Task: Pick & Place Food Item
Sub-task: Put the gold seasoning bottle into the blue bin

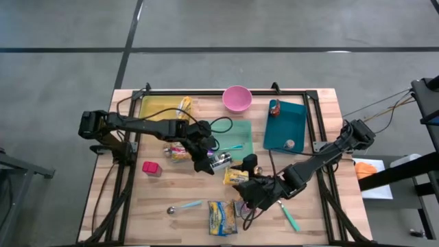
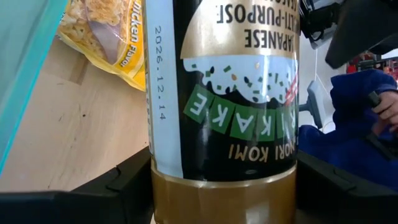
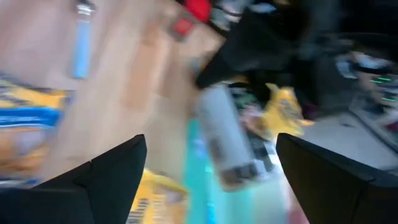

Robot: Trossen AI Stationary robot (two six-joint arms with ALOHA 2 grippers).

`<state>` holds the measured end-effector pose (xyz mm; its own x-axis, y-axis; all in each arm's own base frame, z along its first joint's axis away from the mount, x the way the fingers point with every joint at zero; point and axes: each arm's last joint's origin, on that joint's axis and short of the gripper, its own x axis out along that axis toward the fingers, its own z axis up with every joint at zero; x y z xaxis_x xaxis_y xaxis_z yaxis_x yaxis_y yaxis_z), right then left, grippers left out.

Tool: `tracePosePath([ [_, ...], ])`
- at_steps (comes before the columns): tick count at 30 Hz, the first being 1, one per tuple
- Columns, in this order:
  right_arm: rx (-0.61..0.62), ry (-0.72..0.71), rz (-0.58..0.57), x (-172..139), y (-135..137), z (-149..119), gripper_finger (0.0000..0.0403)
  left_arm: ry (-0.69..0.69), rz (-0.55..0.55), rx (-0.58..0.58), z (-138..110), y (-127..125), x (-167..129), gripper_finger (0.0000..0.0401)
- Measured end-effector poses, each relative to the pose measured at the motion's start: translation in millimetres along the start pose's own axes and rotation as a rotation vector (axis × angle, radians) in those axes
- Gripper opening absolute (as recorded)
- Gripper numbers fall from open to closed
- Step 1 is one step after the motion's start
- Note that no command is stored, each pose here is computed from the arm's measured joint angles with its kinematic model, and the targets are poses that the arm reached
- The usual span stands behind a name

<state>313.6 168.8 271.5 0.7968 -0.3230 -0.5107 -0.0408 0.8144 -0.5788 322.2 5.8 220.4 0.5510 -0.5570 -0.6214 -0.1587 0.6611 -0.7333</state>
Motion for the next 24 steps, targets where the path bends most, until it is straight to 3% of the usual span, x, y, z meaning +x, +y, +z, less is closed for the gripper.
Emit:
tracePosePath([
  [6,-0.153,0.041,-0.219,0.2,-1.9,-0.4,0.0346,-0.001,-0.004,0.002,0.3,-0.2,-0.1,0.0276],
  [13,-0.045,-0.031,-0.272,-3.0,-3.3,9.8,0.0346,-0.011,-0.009,0.008,1.6,-0.4,-0.5,0.0276],
  [24,-0.466,0.118,-0.282,30.9,23.4,-3.8,0.0346,-0.039,-0.033,-0.005,5.6,-1.5,-1.7,0.0276],
])
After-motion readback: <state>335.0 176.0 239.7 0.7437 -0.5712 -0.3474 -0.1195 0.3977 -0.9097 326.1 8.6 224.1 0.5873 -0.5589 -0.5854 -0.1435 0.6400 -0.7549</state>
